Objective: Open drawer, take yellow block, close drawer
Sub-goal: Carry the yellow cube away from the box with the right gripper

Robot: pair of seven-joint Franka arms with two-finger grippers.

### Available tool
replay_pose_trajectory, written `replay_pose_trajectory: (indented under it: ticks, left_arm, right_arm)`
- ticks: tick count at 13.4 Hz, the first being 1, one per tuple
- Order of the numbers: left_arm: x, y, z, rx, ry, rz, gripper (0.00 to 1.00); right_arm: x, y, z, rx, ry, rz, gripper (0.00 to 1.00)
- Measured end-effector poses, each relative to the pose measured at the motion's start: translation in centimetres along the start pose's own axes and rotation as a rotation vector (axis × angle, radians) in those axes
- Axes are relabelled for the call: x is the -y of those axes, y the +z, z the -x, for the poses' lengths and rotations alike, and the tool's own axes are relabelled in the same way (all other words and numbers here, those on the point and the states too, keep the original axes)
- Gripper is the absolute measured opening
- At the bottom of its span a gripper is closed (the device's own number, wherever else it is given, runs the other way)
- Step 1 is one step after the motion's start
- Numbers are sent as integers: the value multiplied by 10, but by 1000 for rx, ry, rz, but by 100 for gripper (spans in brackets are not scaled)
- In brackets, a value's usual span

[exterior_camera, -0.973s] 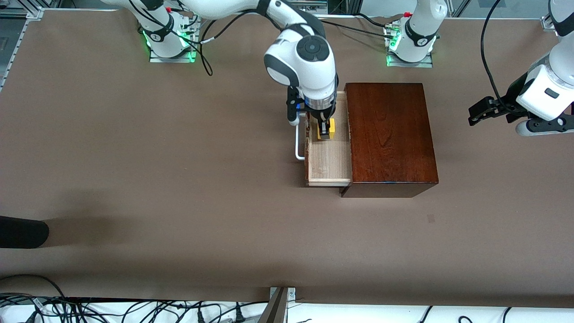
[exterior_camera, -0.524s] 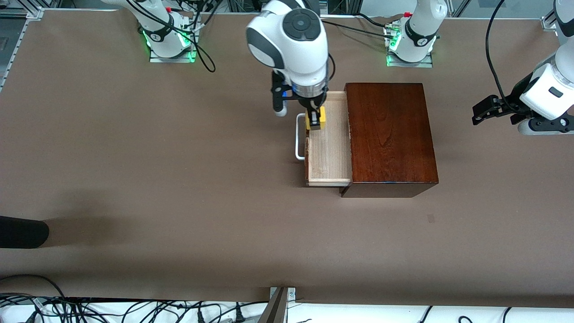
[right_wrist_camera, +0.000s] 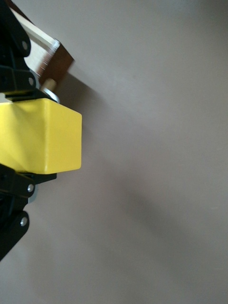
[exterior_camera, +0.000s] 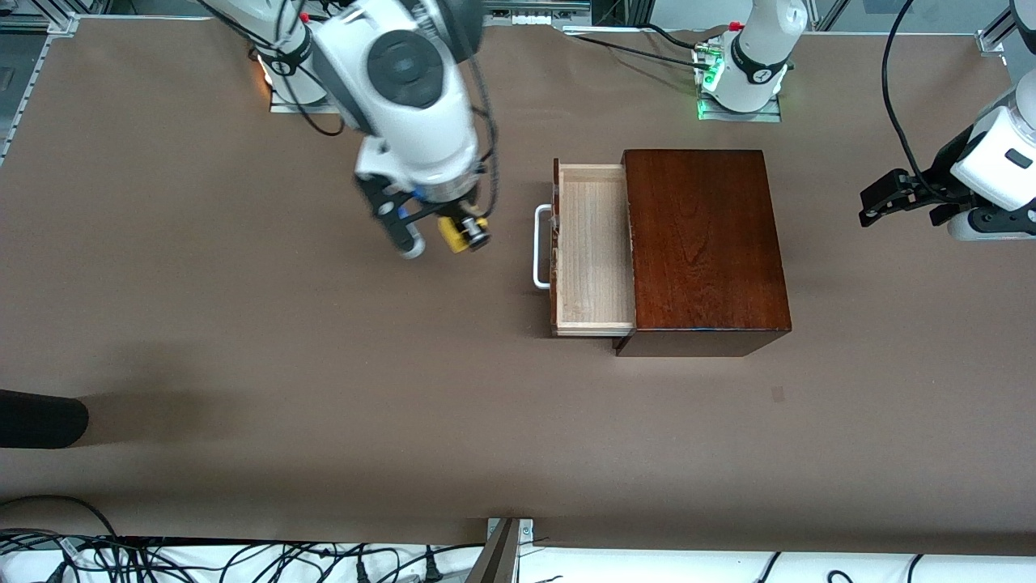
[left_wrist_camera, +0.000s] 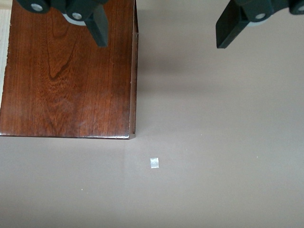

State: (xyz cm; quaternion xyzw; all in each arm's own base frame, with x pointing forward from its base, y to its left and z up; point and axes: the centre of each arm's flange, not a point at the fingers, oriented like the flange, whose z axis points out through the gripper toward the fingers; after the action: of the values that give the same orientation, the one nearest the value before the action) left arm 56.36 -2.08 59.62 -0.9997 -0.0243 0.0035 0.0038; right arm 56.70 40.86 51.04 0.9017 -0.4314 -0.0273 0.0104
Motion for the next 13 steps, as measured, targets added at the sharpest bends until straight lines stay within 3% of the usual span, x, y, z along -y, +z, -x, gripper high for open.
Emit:
replay_pose_trajectory:
  ticks: [4, 13]
  left_arm:
    - [0, -1, -1, -2, 1, 0, 100]
    - [-2, 0, -1, -1, 4, 0, 100]
  right_arm:
    - [-31, 2, -91, 11, -186, 37, 56]
    - [-100, 32, -241, 54, -587, 116, 56]
